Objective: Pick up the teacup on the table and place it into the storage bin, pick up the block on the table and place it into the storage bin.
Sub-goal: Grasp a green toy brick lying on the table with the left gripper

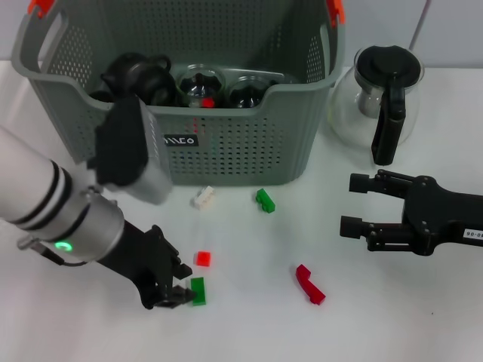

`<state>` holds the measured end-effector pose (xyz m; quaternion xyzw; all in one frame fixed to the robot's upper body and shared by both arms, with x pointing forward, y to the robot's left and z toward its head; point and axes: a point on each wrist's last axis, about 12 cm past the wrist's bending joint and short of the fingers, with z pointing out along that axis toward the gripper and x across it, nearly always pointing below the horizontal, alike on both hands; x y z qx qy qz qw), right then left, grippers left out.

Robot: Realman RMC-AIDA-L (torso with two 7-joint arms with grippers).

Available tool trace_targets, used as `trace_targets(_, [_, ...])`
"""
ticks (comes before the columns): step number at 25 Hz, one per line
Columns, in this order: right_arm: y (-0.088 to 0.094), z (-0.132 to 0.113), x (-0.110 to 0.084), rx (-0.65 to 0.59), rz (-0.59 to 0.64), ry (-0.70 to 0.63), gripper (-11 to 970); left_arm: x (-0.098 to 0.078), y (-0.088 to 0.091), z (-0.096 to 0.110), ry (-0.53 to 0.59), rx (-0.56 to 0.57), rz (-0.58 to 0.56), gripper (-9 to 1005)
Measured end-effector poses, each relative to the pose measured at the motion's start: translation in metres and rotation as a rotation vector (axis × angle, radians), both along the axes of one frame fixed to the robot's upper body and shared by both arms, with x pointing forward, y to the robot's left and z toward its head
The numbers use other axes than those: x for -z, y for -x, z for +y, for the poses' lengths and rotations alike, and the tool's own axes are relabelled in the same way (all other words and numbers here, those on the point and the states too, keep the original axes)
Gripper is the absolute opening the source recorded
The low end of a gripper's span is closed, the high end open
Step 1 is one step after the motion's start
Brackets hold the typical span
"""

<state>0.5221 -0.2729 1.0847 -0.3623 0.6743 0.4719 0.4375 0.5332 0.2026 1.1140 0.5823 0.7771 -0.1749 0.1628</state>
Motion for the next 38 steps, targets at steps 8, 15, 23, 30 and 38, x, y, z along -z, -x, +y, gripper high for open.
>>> trace_targets(8, [0.001, -0.001, 0.001, 0.005, 0.004, 0.001, 940, 0.012, 0.007, -0.015, -0.080, 0.098, -0.121, 386])
trace_targets(15, [0.002, -0.001, 0.002, 0.007, 0.005, 0.000, 940, 0.009, 0.006, -0.015, -0.083, 0.088, -0.122, 626])
trace_targets(23, [0.000, 0.000, 0.000, 0.004, 0.004, 0.000, 940, 0.002, 0.005, -0.019, -0.069, -0.015, -0.089, 626])
trace_targets(30, [0.001, -0.001, 0.001, 0.006, 0.007, -0.001, 940, -0.009, 0.004, -0.024, -0.060, -0.215, 0.020, 627])
trace_targets(38, [0.001, -0.001, 0.001, 0.005, 0.005, 0.002, 940, -0.008, 0.005, -0.032, -0.111, -0.320, 0.062, 625])
